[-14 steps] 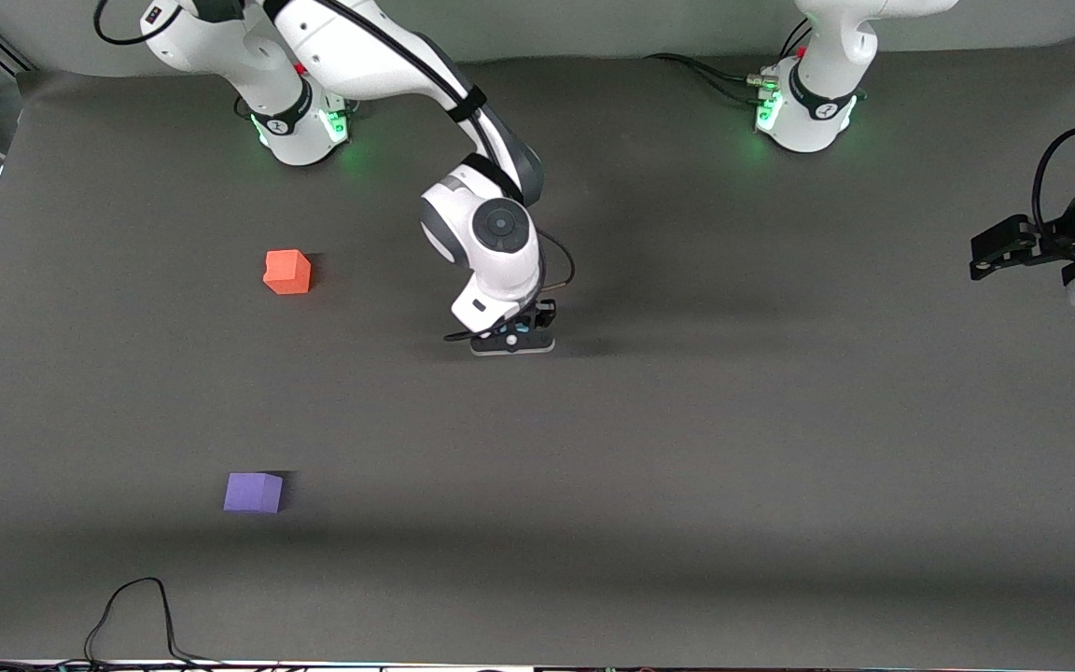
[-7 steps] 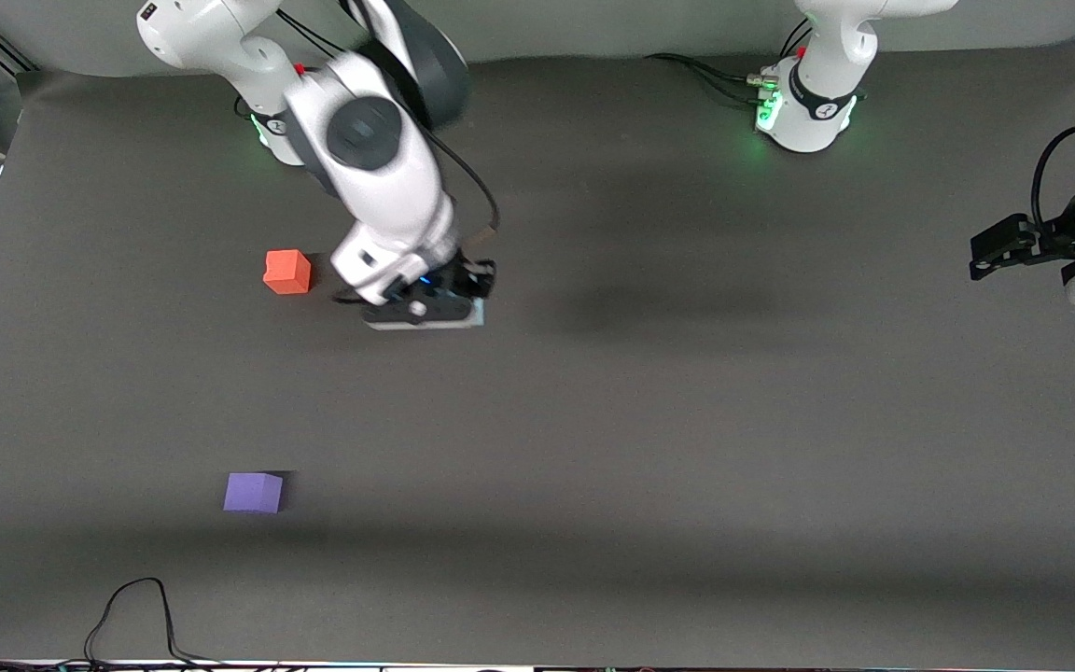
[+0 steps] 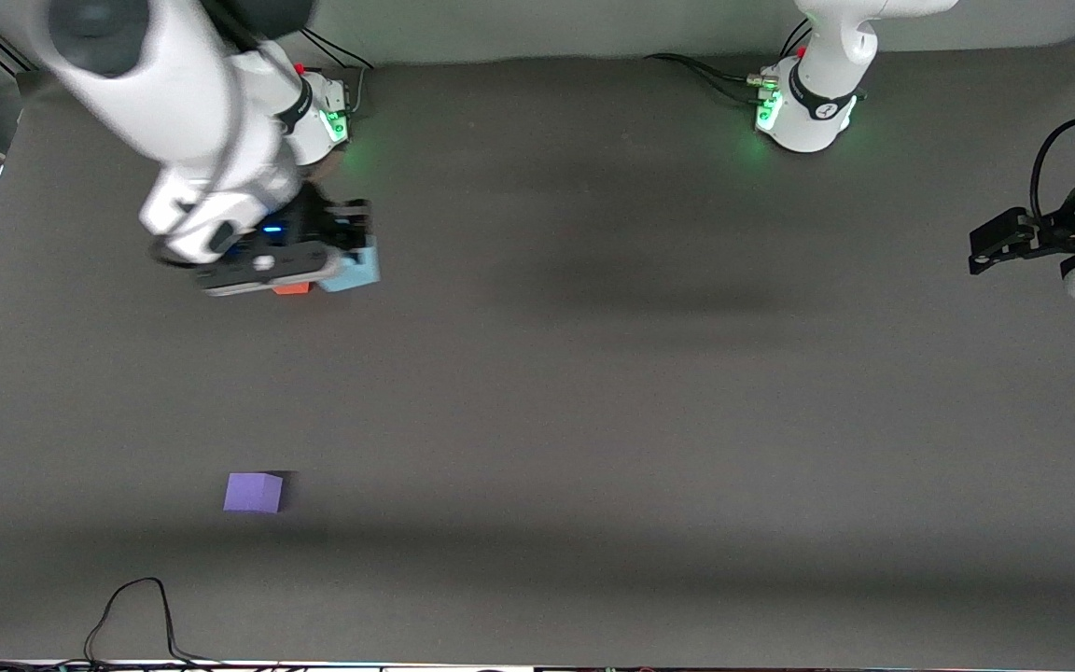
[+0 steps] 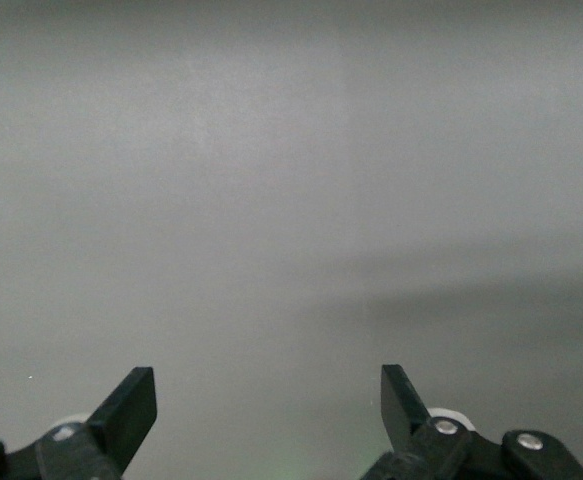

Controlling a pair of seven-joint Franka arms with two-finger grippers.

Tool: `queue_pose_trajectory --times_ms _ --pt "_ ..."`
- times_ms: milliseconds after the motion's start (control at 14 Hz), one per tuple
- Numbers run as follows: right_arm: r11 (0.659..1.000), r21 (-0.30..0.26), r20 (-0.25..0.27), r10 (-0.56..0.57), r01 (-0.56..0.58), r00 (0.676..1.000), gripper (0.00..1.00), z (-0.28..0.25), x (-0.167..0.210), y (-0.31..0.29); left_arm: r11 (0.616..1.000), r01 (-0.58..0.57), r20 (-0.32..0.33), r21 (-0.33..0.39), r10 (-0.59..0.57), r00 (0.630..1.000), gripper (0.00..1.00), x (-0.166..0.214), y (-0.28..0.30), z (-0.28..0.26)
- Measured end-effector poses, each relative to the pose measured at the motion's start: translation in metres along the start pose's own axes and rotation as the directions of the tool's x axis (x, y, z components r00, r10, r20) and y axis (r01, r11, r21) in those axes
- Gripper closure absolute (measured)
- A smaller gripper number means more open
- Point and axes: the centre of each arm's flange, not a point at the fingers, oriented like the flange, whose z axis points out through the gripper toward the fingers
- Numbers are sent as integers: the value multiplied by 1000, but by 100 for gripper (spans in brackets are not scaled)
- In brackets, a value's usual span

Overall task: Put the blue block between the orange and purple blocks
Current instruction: 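Carry the blue block between the orange and purple blocks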

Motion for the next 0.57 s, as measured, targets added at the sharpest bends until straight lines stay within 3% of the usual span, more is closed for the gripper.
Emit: queue_pose_trajectory --times_ms 357,571 --pt "991 46 57 -128 125 990 52 18 -25 200 1000 -6 2 -4 6 1000 0 0 3 1" --pt "992 58 70 -115 111 991 52 51 -28 239 1000 -8 3 -8 8 1000 0 0 5 1"
